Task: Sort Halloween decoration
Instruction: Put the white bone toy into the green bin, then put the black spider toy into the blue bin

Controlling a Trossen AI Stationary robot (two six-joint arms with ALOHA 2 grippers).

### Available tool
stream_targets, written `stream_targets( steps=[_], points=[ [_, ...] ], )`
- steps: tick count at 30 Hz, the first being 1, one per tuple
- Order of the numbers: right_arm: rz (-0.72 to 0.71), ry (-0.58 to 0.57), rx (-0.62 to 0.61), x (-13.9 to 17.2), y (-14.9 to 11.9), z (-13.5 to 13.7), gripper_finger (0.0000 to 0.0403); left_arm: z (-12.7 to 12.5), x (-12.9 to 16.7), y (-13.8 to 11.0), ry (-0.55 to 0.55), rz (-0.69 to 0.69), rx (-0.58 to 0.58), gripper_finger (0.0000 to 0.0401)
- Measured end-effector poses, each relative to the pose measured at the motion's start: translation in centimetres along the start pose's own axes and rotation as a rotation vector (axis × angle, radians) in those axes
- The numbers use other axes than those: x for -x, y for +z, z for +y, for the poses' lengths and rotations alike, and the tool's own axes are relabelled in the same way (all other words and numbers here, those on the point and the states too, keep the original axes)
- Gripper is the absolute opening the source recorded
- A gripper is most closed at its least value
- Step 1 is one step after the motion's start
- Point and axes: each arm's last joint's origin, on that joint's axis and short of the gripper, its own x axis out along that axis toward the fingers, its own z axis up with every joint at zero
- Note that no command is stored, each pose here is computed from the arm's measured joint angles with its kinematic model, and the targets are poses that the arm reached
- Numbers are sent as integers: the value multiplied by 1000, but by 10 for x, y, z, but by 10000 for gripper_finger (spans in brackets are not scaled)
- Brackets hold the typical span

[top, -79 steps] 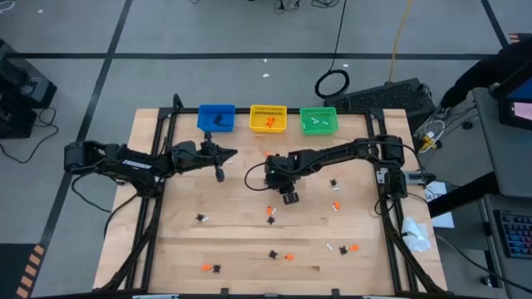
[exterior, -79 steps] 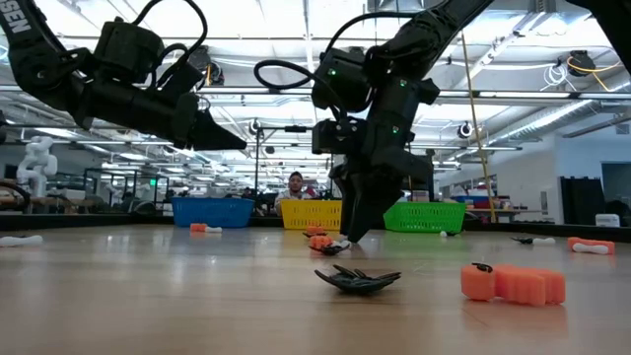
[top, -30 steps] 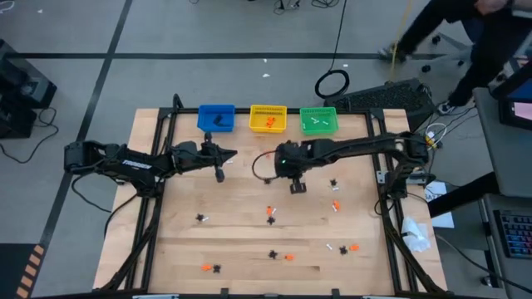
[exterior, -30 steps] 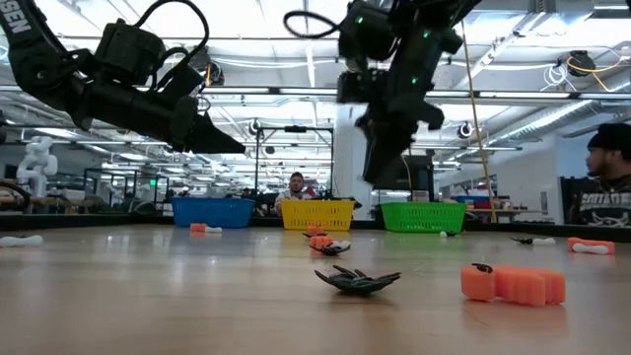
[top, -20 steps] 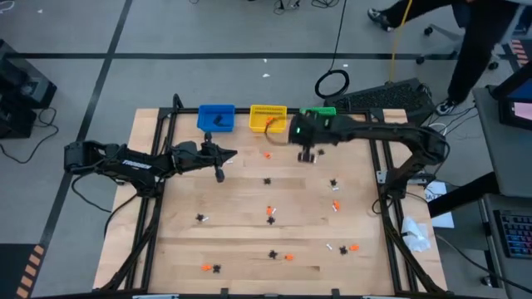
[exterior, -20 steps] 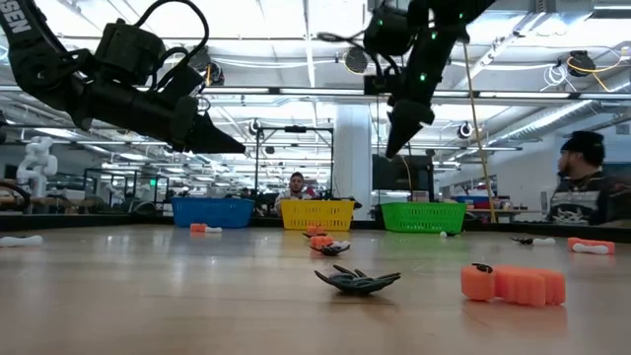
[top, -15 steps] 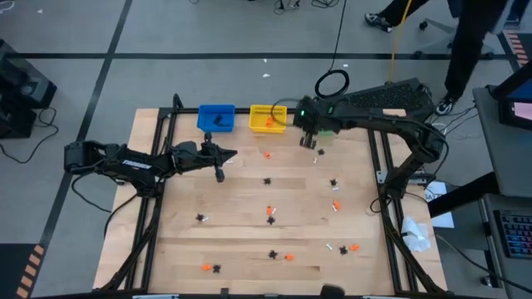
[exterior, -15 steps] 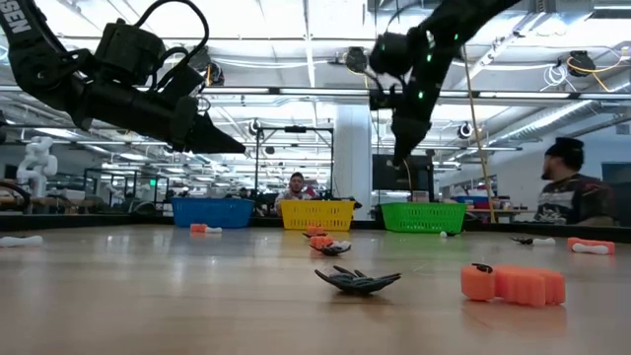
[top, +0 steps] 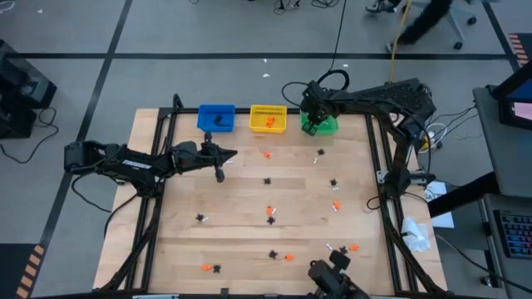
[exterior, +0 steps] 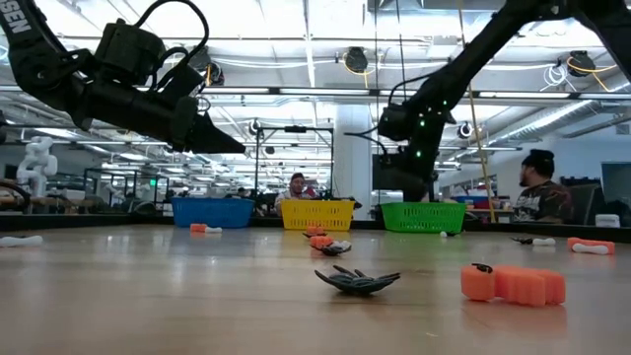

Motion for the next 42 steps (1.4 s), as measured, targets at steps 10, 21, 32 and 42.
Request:
stream_targets(
  steps=[10, 21, 32, 42],
  points=[
    [-6, -2, -41, -9, 1, -1, 12, 0, 0, 0, 0, 0, 0, 11],
    [25, 4, -46, -5, -3, 0, 78, 0, 0, 0, 0, 0, 3, 11],
    [-146, 0, -5, 40, 8, 17, 7, 0, 0, 0, -1, 3, 2, 11],
    [-500, 61, -65, 74, -22, 52, 1, 0, 0, -1, -2, 14, 0, 11]
  ],
)
